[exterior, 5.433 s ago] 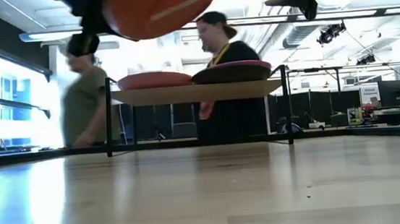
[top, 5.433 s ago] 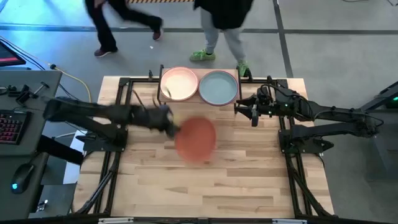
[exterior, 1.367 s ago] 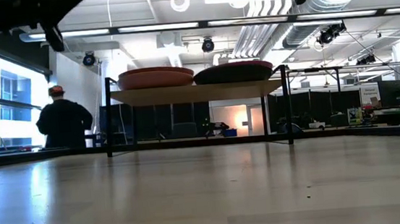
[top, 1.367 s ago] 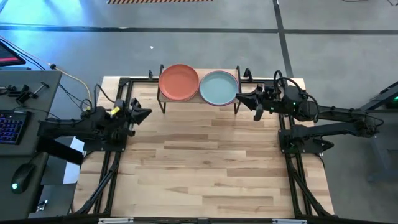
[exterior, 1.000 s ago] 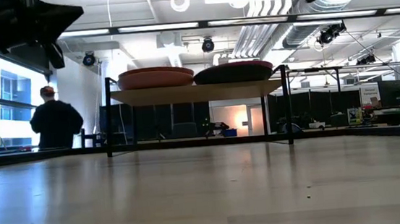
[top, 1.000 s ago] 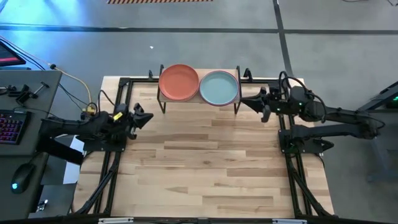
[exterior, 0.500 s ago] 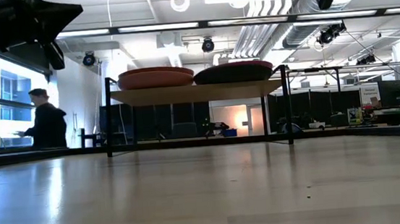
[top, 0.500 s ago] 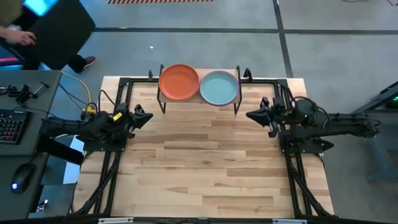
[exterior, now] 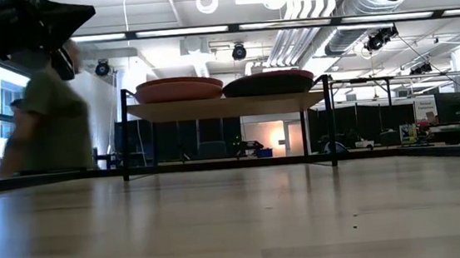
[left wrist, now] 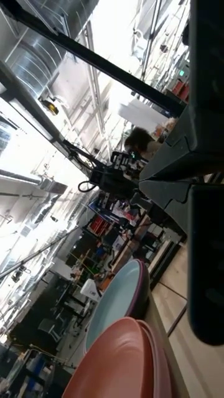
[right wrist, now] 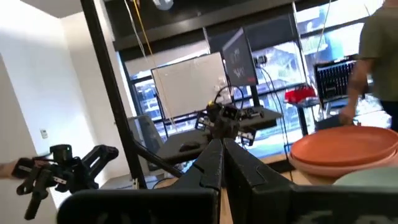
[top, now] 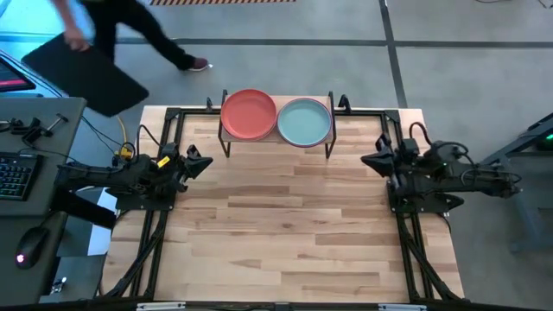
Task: Place and stack plates onto a shelf
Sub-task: Return to Home Position
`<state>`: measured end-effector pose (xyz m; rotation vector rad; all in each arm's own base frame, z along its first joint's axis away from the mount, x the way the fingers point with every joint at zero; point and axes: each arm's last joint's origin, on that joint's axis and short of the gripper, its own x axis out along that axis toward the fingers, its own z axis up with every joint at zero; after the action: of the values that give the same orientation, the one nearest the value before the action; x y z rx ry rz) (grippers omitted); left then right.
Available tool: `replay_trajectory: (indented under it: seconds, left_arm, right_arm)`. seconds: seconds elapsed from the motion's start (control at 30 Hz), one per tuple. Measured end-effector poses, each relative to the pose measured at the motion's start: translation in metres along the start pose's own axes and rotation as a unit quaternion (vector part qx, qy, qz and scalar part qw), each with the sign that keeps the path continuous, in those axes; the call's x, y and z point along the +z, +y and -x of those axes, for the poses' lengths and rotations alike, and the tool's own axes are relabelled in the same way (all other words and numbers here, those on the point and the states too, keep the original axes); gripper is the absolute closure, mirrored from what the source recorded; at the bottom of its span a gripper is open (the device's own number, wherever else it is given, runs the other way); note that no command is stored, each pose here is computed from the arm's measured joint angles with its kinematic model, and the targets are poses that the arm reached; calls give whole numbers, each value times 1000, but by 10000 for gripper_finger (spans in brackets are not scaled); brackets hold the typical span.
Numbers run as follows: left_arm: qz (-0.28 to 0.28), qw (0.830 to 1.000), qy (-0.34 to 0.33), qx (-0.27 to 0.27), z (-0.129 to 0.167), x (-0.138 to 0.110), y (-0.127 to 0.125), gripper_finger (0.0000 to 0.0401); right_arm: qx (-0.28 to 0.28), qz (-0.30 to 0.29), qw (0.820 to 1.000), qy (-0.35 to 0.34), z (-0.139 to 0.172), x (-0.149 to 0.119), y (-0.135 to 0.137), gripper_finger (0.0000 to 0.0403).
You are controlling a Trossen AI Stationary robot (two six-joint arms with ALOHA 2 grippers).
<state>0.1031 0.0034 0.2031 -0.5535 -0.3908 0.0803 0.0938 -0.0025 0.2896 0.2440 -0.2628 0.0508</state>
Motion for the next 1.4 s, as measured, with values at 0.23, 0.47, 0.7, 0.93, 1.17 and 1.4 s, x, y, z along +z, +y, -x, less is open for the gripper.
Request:
replay_trajectory:
  seconds: [0.23,0.47,0.7,0.93,1.17,1.4]
  left_arm:
    - [0,1000,0,0,0,0,0,401]
    - [0,1000,0,0,0,0,0,401]
    - [0,1000,0,0,0,0,0,401]
    - [0,1000,0,0,0,0,0,401]
    - [-2,1000,11,6,0,-2,1,401]
    - [-4,1000,19,11,0,-4,2,401]
  right_arm:
    - [46,-21,999,10,-4,-13,2,403]
    - [54,-39,997,-32,1,-59,-4,403]
    - [20,-33,999,-9,15,-63,-11,403]
    - [-19,-34,999,14,28,-62,-17,403]
    - [-13,-18,1000,-3,25,-68,-19,403]
    - [-20,-14,1000,6,26,-93,-26,403]
